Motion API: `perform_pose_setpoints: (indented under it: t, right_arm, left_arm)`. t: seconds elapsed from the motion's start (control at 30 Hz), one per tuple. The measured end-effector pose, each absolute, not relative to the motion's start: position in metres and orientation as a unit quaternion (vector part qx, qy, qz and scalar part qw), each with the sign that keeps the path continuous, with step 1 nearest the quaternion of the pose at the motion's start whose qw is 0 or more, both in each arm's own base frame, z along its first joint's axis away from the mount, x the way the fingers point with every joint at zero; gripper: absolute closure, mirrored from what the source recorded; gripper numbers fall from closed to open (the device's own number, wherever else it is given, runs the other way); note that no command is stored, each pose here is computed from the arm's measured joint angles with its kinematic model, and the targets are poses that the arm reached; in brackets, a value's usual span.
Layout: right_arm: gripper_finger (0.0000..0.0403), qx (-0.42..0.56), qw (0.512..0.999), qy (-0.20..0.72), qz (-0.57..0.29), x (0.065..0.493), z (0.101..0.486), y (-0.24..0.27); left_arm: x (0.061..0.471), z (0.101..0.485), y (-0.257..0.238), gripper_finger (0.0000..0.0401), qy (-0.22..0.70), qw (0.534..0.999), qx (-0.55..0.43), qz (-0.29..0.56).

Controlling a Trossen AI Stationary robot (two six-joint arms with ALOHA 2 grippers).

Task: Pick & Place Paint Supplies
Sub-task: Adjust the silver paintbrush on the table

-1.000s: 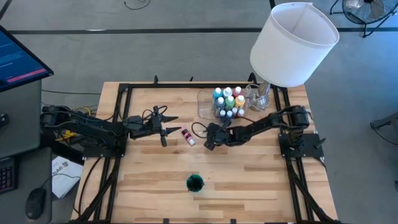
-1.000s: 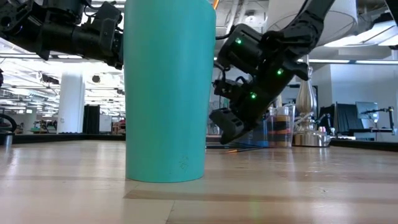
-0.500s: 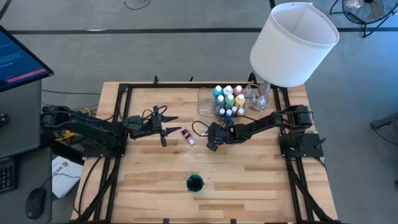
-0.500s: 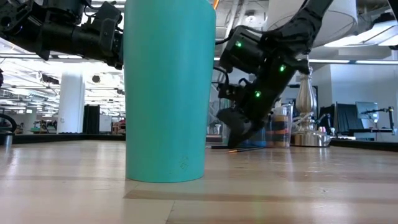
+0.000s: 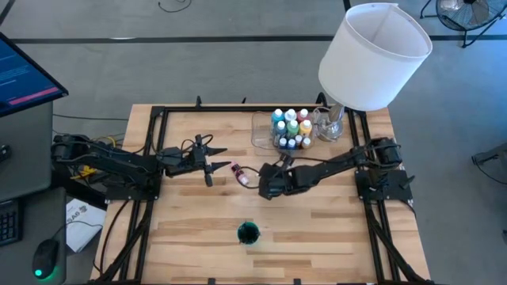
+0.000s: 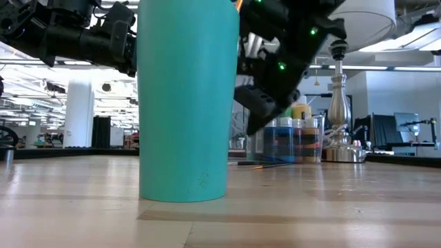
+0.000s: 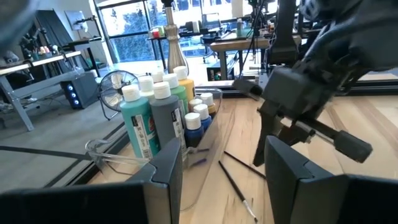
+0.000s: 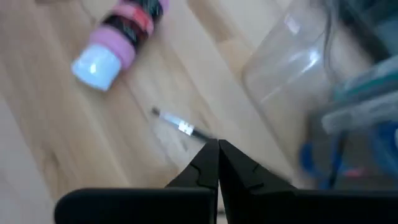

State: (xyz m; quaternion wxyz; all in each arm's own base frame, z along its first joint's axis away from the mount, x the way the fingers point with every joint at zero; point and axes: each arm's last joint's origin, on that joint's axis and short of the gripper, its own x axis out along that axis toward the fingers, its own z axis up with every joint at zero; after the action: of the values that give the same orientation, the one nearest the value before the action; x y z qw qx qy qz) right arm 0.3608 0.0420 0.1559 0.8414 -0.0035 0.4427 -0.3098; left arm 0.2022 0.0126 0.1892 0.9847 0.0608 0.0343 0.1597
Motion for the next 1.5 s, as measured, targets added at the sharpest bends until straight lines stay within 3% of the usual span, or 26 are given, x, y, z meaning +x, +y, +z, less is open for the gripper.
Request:
perform_pose_setpoints:
  t: [0.13,0.63,1.03,1.23,1.5]
  right_arm:
    - [0.0403,-0.026,0.846,0.418,-0.330,0.365,0.156,0.040]
    - [0.0403,-0.020,0.794,0.481,-0.371,0.371,0.098,0.009]
    - [0.0403,0.089,0.811,0.505,-0.282,0.362,0.132,0.026]
    - [0.0403,-0.004,0.821,0.440,-0.364,0.360,0.143,0.034]
    - [0.0403,-0.003,0.815,0.435,-0.383,0.360,0.134,0.023]
  left_arm:
    - [0.202,0.189,0.013,0.0280,0.034,0.985,0.061,0.160]
    - [0.202,0.189,0.013,0.0280,0.034,0.985,0.061,0.160]
    - [0.202,0.189,0.013,0.0280,0.034,0.985,0.062,0.160]
    - [0.202,0.189,0.013,0.0280,0.034,0.985,0.062,0.160]
    - [0.202,0.189,0.013,0.0280,0.034,0.985,0.062,0.160]
